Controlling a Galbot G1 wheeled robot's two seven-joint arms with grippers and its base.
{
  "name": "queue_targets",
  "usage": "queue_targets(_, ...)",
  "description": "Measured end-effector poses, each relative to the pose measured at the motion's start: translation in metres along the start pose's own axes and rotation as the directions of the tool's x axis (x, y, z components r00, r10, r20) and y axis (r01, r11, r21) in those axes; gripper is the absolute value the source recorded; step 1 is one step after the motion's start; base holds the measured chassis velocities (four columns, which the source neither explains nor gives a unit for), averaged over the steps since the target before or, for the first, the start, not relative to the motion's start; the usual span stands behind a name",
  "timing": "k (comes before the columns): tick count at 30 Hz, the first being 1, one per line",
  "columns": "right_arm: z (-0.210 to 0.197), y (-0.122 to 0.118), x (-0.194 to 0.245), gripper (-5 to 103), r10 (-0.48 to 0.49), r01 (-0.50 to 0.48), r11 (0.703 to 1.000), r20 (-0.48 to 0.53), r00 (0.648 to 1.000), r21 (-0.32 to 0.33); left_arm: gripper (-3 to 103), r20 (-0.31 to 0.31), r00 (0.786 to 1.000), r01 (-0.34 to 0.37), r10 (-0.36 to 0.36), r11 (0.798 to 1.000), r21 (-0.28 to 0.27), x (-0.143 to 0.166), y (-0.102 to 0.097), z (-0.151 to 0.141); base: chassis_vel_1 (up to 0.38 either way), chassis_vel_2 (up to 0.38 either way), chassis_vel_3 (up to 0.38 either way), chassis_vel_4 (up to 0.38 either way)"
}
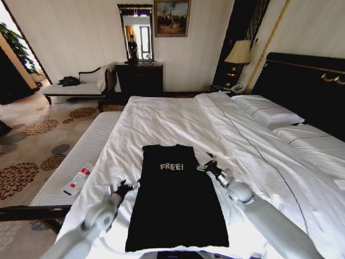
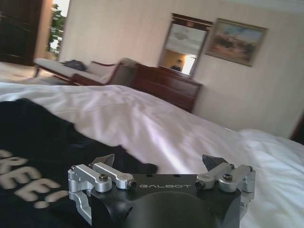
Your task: Fold the clothes on the bed.
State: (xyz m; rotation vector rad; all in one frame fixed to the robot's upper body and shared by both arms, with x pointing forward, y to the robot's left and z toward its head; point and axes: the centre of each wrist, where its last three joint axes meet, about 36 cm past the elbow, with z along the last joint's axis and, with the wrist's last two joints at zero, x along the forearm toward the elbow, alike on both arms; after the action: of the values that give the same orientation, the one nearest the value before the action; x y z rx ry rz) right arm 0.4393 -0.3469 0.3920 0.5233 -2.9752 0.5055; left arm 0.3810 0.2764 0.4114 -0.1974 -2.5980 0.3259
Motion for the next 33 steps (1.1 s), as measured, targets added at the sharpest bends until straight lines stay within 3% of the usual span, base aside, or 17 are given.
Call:
queue_targets(3,0.004,-0.009,0.006,100,0.062,-0.062,0.998,-0.025,0.998,-0.009,100,0.027,0.999,0.037,-0.036,0.999,-0.021,-0.024,0.022,-0.005,0.000,0.000,0.000,0.000)
queue_targets(5,0.005,-0.011,0.009,100,0.076,-0.076,0.997,-0.031,0.997,-0.013,100,0.035,0.999,0.043,-0.042,0.998,-0.037,-0.029,0.026,-0.005,0.000,0.000,0.000,0.000)
queue_targets(7,0.011,-0.016,0.018,100,0.110,-0.111,0.994,-0.053,0.993,-0.022,100,0.058,0.998,0.026,-0.021,0.996,-0.088,-0.038,0.030,-0.006,0.000,0.000,0.000,0.000)
queue_targets(12,0.015,-0.019,0.022,100,0.133,-0.136,0.990,-0.073,0.988,-0.031,100,0.068,0.998,0.006,0.002,0.993,-0.118,-0.055,0.025,-0.004,0.000,0.000,0.000,0.000)
queue_targets(14,0.017,-0.020,0.026,100,0.150,-0.154,0.987,-0.090,0.985,-0.043,101,0.056,0.998,0.025,-0.018,0.993,-0.115,-0.083,0.020,0.000,0.000,0.000,0.000,0.000)
queue_targets(19,0.015,-0.021,0.028,100,0.161,-0.168,0.984,-0.101,0.982,-0.058,100,0.052,0.998,0.036,-0.030,0.990,-0.134,-0.115,0.009,0.000,0.000,0.000,0.000,0.000)
queue_targets(33,0.026,-0.024,0.038,100,0.183,-0.193,0.979,-0.135,0.974,-0.065,99,0.056,0.998,0.010,-0.002,0.992,-0.129,-0.162,-0.017,-0.011,0.000,0.000,0.000,0.000)
